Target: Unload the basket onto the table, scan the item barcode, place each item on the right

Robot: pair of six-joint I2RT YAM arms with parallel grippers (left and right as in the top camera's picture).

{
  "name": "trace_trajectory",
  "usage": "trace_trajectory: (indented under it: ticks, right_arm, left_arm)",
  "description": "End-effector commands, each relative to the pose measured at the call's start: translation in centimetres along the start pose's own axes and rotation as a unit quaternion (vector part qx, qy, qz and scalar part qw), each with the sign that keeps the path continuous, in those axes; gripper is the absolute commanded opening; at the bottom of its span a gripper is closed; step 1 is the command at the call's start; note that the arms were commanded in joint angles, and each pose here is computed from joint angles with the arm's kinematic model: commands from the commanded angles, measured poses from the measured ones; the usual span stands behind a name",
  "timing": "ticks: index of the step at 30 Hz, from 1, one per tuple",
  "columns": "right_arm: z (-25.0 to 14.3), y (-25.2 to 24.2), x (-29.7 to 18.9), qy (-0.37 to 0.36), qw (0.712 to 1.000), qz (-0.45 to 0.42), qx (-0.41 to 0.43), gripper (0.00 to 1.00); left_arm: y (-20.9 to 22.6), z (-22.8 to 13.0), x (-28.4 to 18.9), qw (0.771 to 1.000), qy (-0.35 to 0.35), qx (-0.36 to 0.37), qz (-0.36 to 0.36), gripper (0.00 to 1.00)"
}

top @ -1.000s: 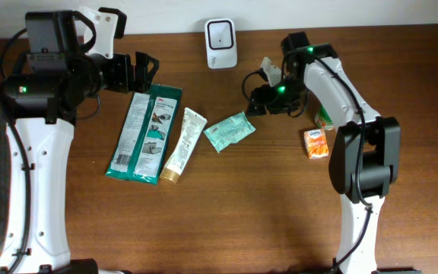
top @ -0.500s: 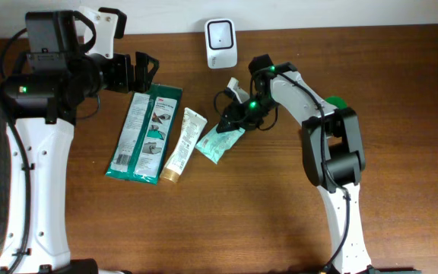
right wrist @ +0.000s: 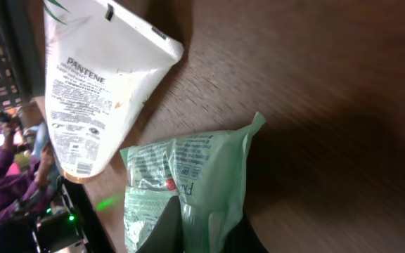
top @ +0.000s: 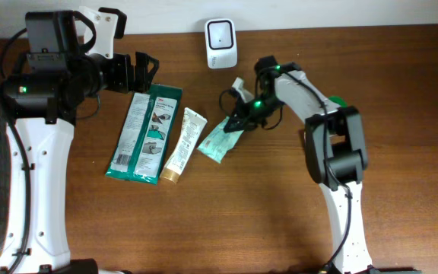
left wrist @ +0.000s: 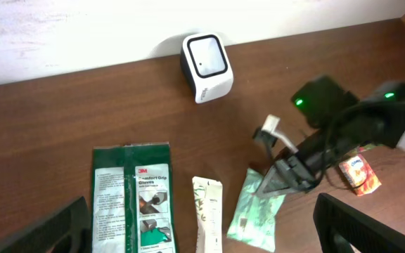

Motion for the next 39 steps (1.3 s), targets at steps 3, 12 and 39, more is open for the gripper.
trace_trajectory:
  ticks: [3, 12, 39]
  right_arm:
    - [1.3, 3.1, -9.7, -0.105, 0.987, -0.125, -0.008, 0.04]
    - [1.4, 2.2, -10.8, -0.127, 0.975, -0.178, 0.048, 0.04]
    - [-0.5, -3.8, -9.1, -0.136, 0.975, -0.151, 0.087, 0.55]
  left_arm:
    - [-0.3, 0.4, -0.5, 1.000, -0.008, 0.014, -0.002, 0.99]
    - [-0.3, 0.4, -0.5, 1.000, -0.008, 0.014, -0.002, 0.99]
    - [-10.1, -11.2, 24.3, 0.953, 0.230, -0.168, -0.108, 0.00]
Point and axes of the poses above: each gripper's point midway between its finger pads, its own x axis out along the fingers, its own y axis along the line the jaws close on, z = x × y, the point moved 4 cm from there along -x, back along the fingers, and after that the axes turned 1 degree about x, right-handed, at the moved point
